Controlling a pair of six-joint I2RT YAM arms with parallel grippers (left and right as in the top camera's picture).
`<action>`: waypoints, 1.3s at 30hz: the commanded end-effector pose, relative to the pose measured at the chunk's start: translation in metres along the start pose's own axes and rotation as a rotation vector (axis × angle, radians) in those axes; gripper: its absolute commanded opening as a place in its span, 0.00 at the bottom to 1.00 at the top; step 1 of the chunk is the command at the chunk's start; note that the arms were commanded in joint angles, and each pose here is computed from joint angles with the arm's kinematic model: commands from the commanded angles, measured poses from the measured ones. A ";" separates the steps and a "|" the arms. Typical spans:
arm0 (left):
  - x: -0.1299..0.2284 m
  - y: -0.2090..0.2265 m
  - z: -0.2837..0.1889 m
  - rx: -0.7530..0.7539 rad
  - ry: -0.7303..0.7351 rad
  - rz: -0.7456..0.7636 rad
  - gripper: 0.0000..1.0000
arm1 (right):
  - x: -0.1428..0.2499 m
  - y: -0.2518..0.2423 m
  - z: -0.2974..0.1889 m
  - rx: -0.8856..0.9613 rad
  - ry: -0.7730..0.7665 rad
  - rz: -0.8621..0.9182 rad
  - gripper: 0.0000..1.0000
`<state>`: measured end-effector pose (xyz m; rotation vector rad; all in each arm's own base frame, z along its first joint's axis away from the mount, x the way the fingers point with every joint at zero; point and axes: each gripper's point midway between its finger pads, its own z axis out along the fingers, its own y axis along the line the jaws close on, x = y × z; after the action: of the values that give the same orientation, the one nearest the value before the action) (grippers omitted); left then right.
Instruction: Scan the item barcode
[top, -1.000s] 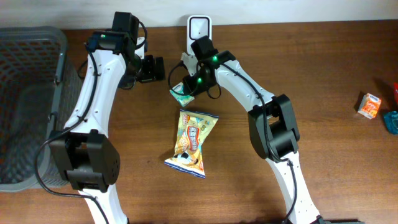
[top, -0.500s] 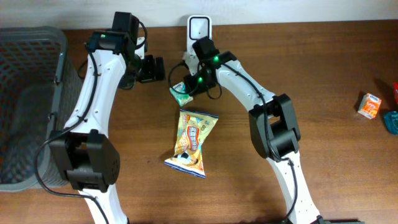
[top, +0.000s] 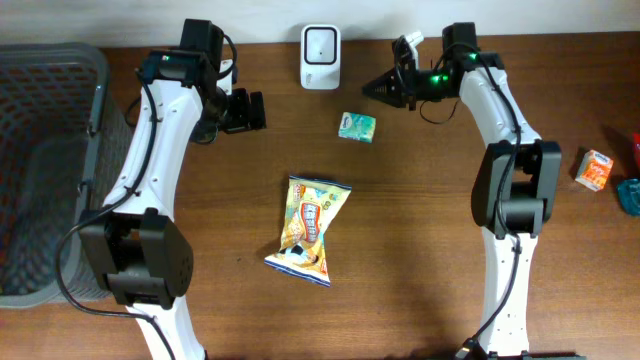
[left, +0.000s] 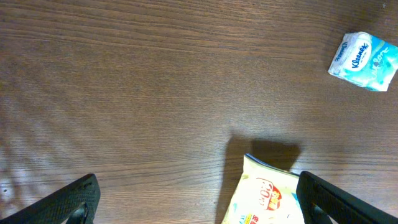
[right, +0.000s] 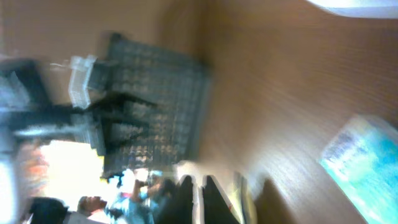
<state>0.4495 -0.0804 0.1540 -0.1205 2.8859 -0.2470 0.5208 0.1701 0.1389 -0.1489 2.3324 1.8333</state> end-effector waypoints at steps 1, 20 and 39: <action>0.000 -0.002 0.000 0.010 0.002 0.001 0.99 | 0.002 -0.073 -0.012 0.428 -0.021 0.050 0.22; 0.000 -0.002 0.000 0.010 0.002 0.000 0.99 | 0.022 -0.136 0.031 0.871 0.215 -0.367 0.27; 0.000 -0.001 0.000 0.010 0.001 -0.002 0.99 | 0.092 -0.080 0.004 0.727 0.583 -0.634 0.64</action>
<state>0.4494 -0.0803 0.1539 -0.1206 2.8863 -0.2464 0.4529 0.1498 0.0486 -1.1676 2.7564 0.5414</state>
